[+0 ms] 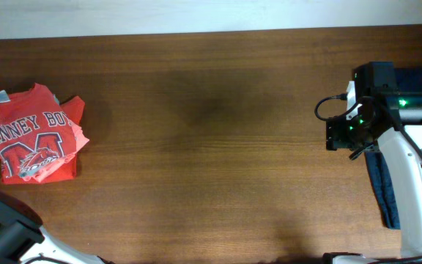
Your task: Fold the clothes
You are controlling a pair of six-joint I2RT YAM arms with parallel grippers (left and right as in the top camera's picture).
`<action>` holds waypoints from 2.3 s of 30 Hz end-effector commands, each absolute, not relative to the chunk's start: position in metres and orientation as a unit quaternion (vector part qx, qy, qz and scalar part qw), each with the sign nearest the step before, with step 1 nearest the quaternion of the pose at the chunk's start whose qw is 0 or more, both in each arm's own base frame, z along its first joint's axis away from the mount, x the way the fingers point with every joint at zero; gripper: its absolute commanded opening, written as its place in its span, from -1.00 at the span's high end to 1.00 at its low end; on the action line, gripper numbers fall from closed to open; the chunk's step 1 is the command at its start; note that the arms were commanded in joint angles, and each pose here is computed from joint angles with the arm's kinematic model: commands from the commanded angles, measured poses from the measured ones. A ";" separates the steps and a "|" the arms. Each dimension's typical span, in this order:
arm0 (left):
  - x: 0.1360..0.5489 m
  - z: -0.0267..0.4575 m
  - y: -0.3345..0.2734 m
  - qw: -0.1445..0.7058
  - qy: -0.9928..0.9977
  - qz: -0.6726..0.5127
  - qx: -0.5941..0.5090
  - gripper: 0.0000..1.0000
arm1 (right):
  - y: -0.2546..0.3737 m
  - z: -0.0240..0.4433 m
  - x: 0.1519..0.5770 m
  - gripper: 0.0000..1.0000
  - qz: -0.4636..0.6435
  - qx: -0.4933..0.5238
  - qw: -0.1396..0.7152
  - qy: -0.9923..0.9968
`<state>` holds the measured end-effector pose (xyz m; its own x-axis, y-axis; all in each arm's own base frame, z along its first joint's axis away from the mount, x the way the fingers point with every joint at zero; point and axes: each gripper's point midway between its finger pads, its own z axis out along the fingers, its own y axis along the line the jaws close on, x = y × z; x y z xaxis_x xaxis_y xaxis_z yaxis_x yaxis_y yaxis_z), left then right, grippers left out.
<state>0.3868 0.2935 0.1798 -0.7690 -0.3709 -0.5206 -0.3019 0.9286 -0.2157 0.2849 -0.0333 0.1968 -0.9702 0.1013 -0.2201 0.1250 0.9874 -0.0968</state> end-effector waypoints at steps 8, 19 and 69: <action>0.368 0.153 0.320 0.246 0.924 -0.044 -0.288 0.61 | -0.034 0.203 0.286 -0.45 -0.054 0.060 0.118 0.990; 0.370 0.153 0.315 0.244 0.926 -0.048 -0.284 0.61 | -0.034 0.202 0.287 -0.46 -0.054 0.061 0.116 0.990; 0.340 0.091 0.285 0.261 0.815 -0.082 -0.511 0.51 | -0.033 0.200 0.278 -0.50 -0.054 0.061 0.099 0.992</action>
